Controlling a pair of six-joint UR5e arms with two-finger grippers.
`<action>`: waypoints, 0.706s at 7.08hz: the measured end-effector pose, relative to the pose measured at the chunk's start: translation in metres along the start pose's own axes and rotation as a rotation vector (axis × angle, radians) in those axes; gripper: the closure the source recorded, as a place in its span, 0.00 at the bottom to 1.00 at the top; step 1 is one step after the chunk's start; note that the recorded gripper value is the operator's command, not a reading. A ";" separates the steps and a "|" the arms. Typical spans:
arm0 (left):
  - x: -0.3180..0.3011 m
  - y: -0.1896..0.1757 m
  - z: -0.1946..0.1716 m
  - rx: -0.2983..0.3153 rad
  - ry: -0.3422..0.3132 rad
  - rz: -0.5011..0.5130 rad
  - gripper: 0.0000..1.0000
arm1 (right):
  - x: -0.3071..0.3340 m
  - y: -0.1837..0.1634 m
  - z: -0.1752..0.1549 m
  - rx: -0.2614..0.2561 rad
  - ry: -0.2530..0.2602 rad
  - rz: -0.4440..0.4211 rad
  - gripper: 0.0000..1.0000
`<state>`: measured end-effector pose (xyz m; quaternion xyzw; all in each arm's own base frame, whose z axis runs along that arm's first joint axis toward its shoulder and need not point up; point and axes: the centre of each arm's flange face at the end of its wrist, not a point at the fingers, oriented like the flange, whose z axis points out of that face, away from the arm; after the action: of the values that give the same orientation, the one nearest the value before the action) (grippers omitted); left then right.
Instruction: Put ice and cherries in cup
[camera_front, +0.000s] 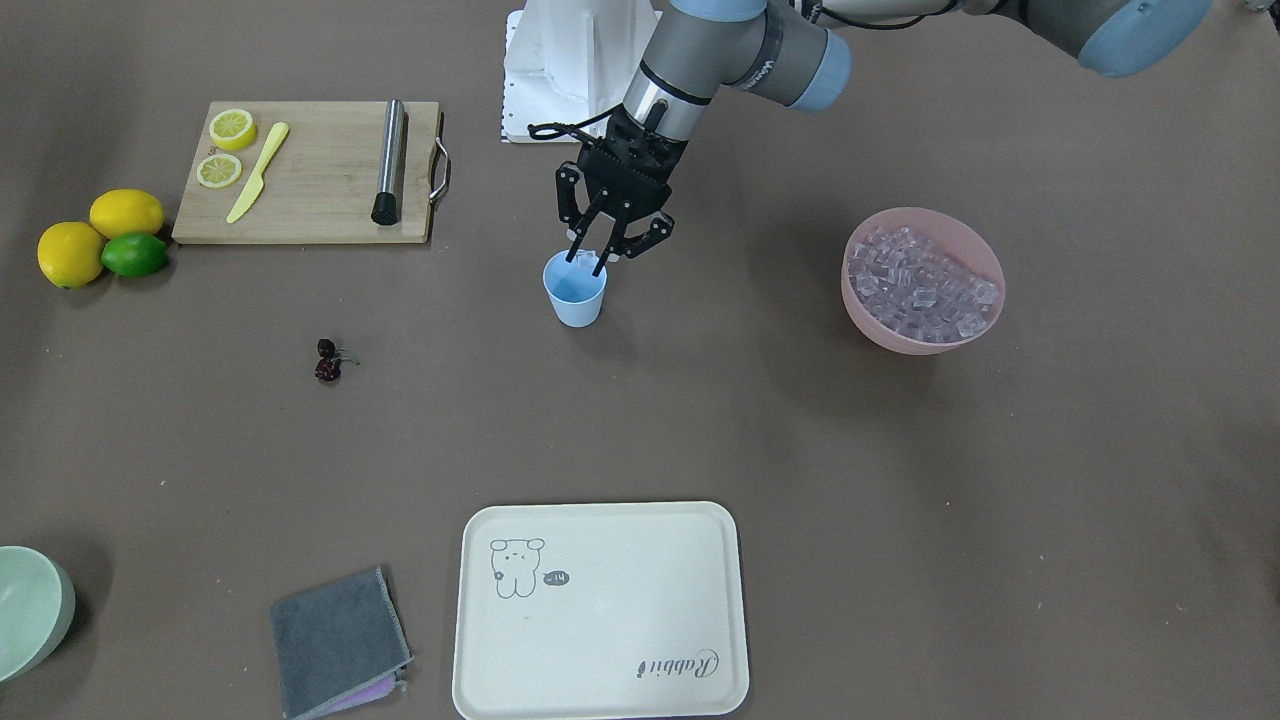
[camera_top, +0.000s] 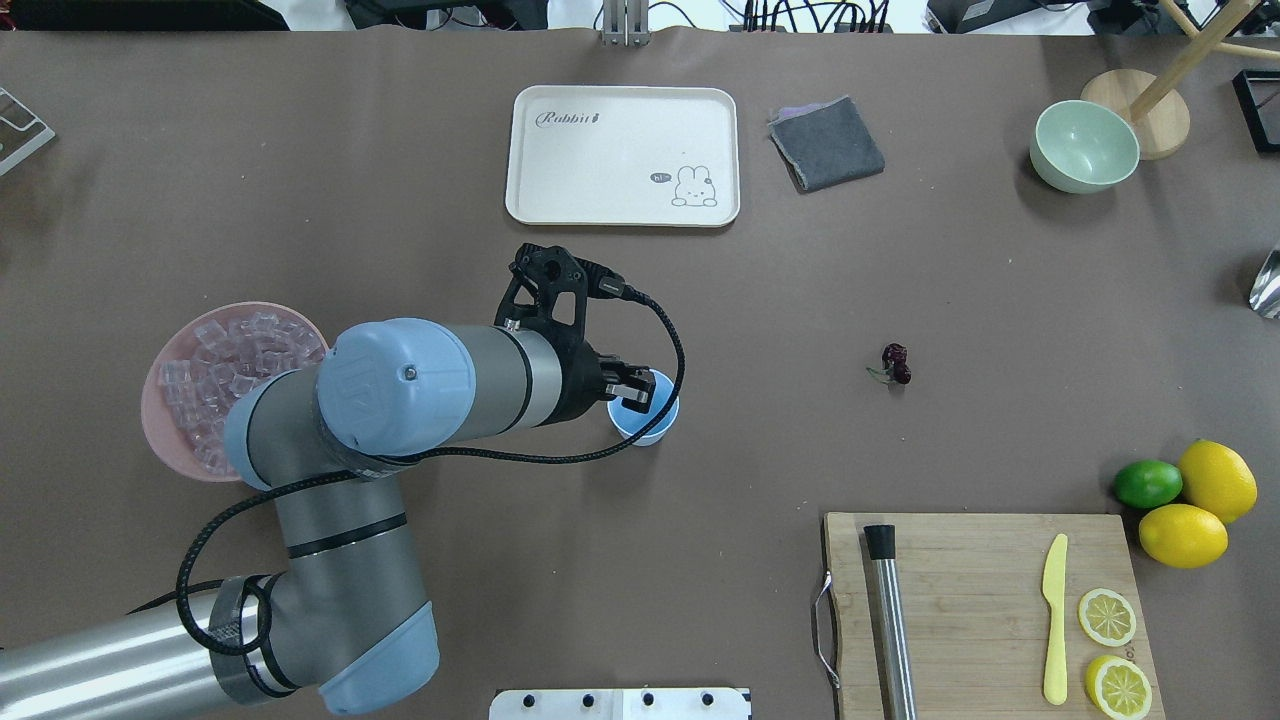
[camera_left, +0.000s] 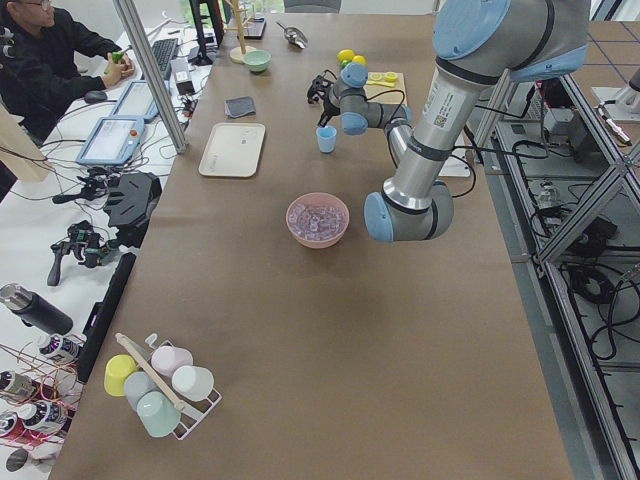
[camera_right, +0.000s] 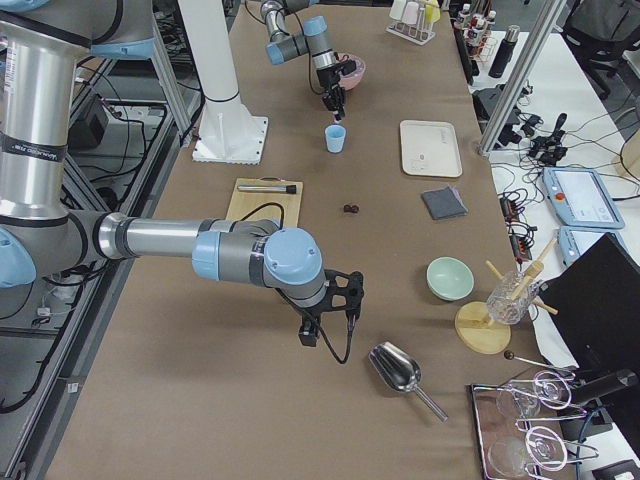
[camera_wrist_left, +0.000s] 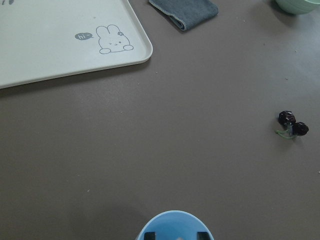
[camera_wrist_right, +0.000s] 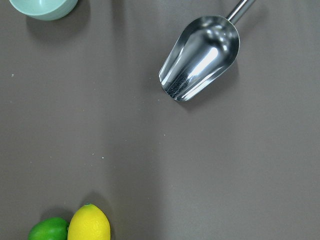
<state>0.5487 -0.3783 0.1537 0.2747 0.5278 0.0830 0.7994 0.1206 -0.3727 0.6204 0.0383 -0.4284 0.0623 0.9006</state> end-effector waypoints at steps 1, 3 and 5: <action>0.004 -0.002 0.009 0.005 -0.012 0.000 1.00 | 0.000 0.001 0.000 0.000 -0.001 0.000 0.00; 0.013 -0.001 0.019 0.033 -0.029 0.005 0.24 | 0.001 0.001 0.001 -0.001 -0.001 0.002 0.00; 0.018 0.006 0.023 0.032 -0.029 0.012 0.04 | 0.003 0.002 0.002 -0.004 -0.001 0.008 0.00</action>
<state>0.5777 -0.3735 0.1490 0.2918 0.5159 0.0753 0.8019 0.1206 -0.3709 0.6236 0.0351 -0.4289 0.0649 0.9003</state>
